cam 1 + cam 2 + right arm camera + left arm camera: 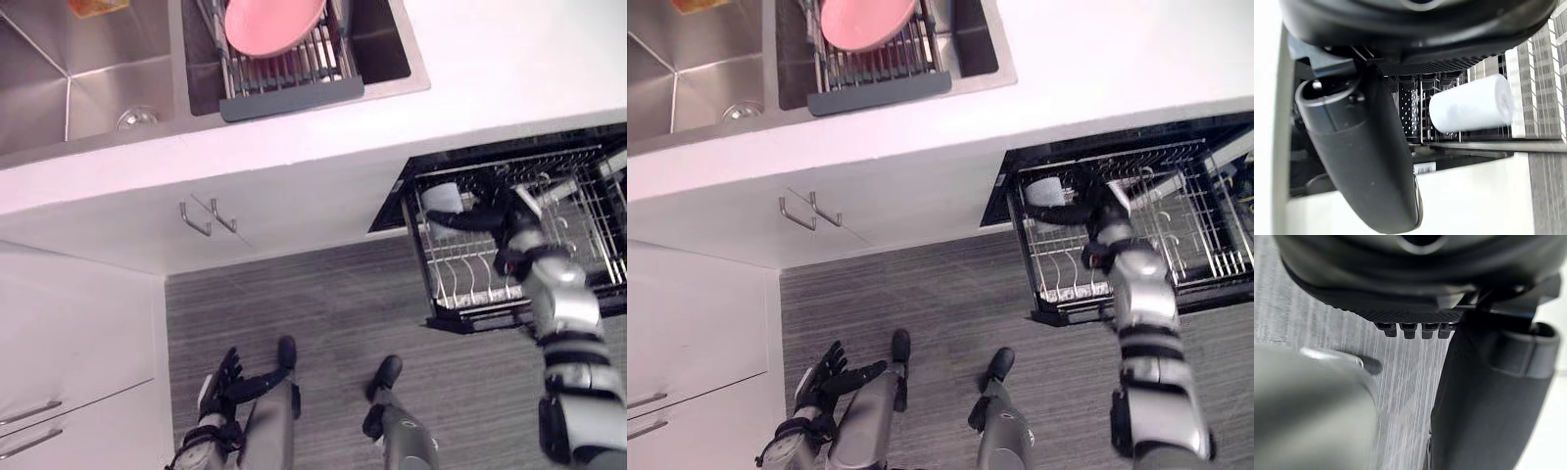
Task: Walk over to the sink, pick up the cup, carry it to the dishwasher, place the cup inside the dishwasher, then close the dishwasher door
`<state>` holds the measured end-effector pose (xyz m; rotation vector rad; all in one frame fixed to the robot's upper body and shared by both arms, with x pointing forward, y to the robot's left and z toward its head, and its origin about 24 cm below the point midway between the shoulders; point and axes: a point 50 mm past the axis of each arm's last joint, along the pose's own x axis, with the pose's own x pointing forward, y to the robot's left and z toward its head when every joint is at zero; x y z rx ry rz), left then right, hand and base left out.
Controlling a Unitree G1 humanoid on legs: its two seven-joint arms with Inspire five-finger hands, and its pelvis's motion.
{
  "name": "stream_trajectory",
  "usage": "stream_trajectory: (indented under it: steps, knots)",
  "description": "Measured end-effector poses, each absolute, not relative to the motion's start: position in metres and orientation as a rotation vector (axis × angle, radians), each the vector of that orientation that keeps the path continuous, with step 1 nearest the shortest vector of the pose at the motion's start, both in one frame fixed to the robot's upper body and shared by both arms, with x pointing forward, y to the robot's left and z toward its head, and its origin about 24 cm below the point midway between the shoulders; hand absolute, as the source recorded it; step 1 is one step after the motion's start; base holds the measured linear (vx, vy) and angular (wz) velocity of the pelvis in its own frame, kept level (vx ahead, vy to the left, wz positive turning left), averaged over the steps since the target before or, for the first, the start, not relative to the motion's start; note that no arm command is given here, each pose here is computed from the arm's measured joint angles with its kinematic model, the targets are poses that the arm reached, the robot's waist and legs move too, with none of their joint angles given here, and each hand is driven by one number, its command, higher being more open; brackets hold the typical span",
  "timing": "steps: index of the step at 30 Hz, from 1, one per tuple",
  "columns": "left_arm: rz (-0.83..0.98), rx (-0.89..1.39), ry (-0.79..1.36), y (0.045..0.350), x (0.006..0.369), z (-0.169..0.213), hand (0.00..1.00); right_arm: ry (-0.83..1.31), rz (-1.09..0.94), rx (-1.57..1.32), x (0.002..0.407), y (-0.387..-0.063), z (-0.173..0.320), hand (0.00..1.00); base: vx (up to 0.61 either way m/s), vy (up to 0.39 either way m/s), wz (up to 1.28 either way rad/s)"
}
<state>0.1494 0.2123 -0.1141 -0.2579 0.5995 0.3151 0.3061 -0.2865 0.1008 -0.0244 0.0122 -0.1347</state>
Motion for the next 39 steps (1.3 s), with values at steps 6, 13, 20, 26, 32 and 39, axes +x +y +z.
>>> stream_trajectory:
  steps: [6, 13, 20, 26, 32, 39]
  knots:
    - [0.44, -0.184, 0.713, 0.226, 0.104, -0.13, 1.0, -0.101, -0.217, 0.109, 0.238, -0.275, 0.07, 1.0, 0.12, 0.054, 0.66]
    - [0.407, -0.041, 0.844, 0.225, 0.072, -0.142, 1.0, -0.206, -0.202, 0.191, 0.214, -0.259, 0.068, 1.0, 0.16, 0.104, 0.09]
    - [0.367, -0.005, 0.905, 0.224, 0.062, -0.148, 1.0, -0.603, -0.094, 0.095, 0.204, -0.242, 0.134, 1.0, 0.17, -0.111, 0.17]
    - [0.336, 0.029, 0.932, 0.224, 0.058, -0.15, 1.0, -0.572, -0.163, 0.111, 0.203, -0.248, 0.127, 1.0, 0.03, -0.031, 0.03]
    - [0.379, 0.046, 0.971, 0.223, 0.05, -0.153, 1.0, -0.543, -0.155, 0.135, 0.201, -0.246, 0.121, 1.0, 0.05, 0.03, -0.05]
    - [0.705, -0.212, 0.999, 0.212, 0.03, -0.158, 1.0, -0.551, -0.087, 0.138, 0.198, -0.243, 0.125, 1.0, 0.05, 0.037, 0.09]
